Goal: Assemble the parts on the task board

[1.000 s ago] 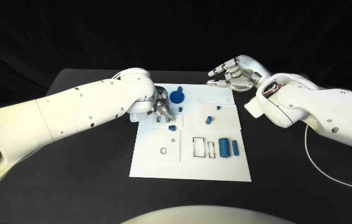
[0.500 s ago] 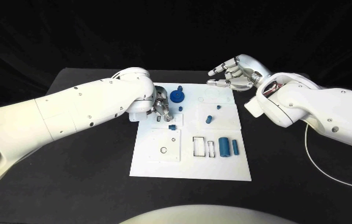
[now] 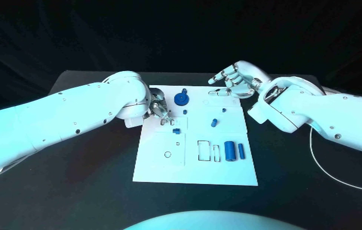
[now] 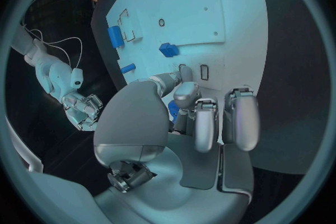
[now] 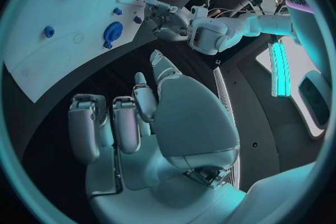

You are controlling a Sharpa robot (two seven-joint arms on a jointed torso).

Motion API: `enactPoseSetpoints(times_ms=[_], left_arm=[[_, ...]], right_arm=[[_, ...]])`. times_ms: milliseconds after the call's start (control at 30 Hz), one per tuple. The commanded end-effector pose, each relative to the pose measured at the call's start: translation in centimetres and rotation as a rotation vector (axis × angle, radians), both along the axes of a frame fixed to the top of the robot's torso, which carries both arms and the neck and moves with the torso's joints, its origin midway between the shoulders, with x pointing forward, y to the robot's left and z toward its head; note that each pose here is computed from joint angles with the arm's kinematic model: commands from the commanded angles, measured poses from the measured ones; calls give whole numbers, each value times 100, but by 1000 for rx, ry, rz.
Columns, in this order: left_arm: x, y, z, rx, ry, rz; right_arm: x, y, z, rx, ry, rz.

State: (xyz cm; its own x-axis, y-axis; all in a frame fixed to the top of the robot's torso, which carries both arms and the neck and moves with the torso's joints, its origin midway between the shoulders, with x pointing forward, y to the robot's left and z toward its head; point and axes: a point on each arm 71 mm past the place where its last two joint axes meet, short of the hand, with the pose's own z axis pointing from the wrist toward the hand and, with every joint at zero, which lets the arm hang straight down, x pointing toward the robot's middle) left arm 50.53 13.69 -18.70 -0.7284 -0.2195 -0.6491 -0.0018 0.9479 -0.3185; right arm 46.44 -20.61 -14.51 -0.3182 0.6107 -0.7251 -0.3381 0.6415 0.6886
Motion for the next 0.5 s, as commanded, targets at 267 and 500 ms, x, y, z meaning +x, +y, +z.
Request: enactPoseSetpoints(times_ms=[267, 500], left_arm=[[-129, 357, 22, -502, 8, 218], [-287, 574, 9, -813, 32, 337]], right_arm=[[-164, 534, -171, -458, -201, 211], [-197, 845, -364, -567, -220, 253]])
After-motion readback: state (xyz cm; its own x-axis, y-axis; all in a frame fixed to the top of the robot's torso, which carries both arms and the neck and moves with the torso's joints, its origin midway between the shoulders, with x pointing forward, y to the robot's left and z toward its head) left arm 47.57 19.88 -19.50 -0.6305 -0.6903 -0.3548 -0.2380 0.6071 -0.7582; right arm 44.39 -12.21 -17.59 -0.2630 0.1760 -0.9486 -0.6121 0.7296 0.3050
